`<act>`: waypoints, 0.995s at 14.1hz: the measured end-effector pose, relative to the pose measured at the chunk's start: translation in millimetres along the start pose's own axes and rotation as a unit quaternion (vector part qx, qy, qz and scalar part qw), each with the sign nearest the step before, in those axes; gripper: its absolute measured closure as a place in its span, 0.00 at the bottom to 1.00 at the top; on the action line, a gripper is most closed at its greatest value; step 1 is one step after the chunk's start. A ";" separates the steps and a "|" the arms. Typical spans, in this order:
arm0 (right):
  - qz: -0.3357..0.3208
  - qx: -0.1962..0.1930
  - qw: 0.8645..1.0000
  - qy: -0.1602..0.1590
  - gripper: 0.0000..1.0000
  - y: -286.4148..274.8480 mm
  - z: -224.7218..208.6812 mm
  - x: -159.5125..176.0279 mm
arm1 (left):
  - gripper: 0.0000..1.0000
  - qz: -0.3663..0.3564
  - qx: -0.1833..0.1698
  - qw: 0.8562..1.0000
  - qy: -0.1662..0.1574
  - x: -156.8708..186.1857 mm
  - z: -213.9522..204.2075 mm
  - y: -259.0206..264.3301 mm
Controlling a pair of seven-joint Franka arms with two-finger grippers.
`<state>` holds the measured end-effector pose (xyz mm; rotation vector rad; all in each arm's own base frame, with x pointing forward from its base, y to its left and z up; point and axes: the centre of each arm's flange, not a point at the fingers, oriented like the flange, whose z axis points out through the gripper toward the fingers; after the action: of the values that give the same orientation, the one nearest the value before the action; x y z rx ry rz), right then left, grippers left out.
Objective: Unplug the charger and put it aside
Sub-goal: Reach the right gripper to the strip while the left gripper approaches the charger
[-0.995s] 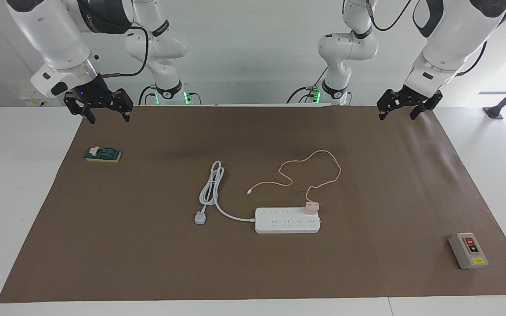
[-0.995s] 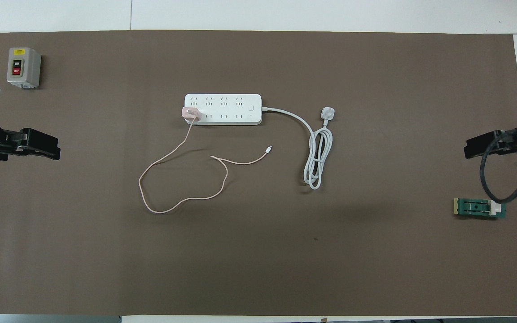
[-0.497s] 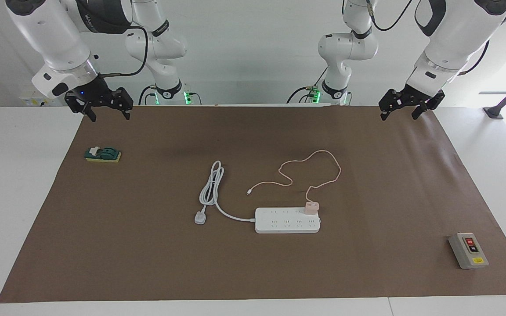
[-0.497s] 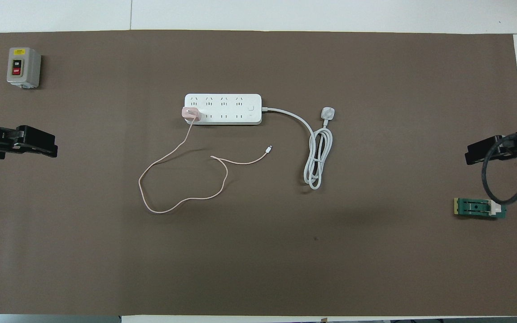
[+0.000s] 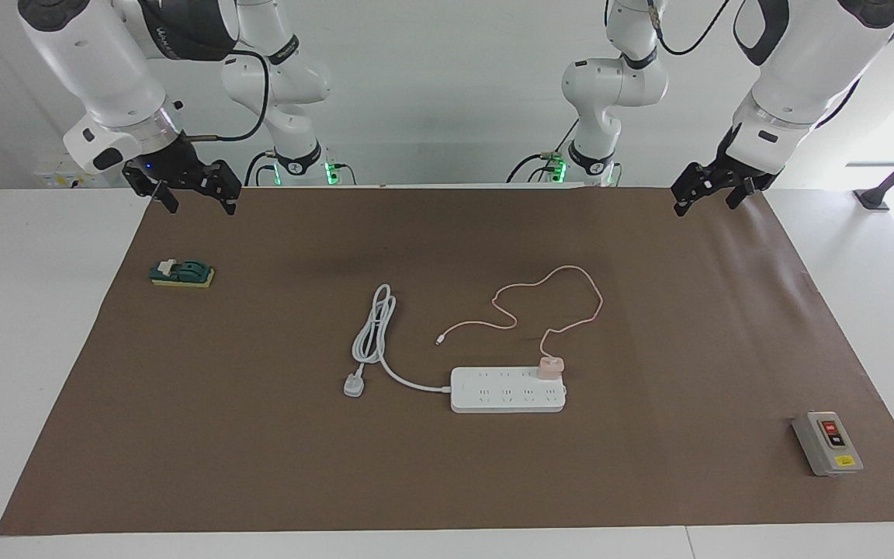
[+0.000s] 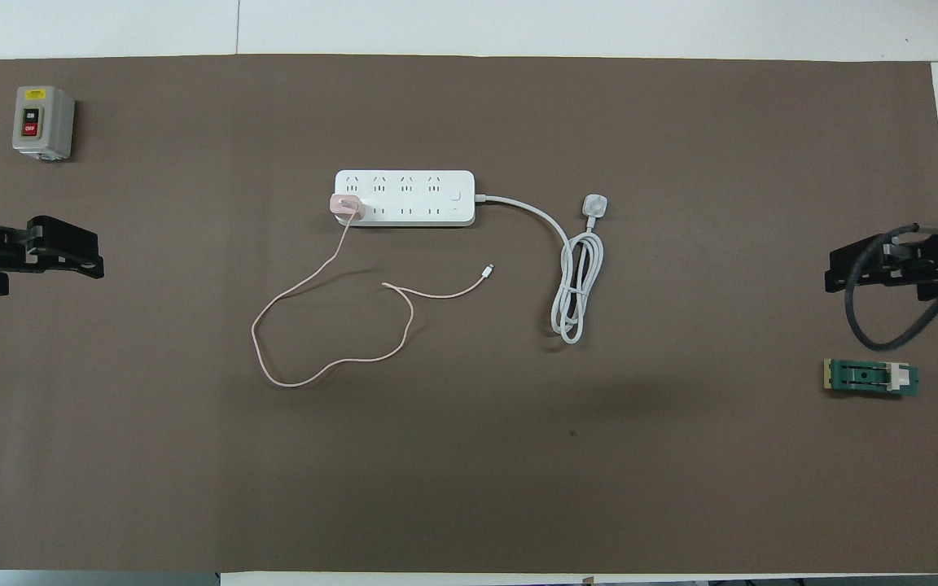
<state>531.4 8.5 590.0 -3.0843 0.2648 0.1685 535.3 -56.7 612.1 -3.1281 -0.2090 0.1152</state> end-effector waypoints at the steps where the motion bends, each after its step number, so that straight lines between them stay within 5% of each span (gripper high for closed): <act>1: 0.034 0.018 0.999 -0.005 0.00 -15.3 7.5 -0.2 | 0.00 -0.019 0.000 1.000 0.000 1.7 2.0 2.6; 4: 0.140 0.061 0.988 -0.032 0.00 -65.9 46.8 11.6 | 0.00 -0.079 -0.014 0.997 0.003 12.0 10.4 16.9; 7: 0.248 0.102 0.961 -0.068 0.00 -111.8 93.3 32.4 | 0.00 -0.142 -0.021 0.990 0.006 22.1 10.2 28.9; 14: 0.467 0.187 0.852 -0.147 0.00 -205.2 169.0 73.3 | 0.00 -0.359 -0.020 0.933 -0.004 38.7 41.7 86.1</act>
<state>620.8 206.8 420.5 -2.2346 1.5279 0.5242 581.9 -136.9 566.9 -2.8558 -1.3257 0.1136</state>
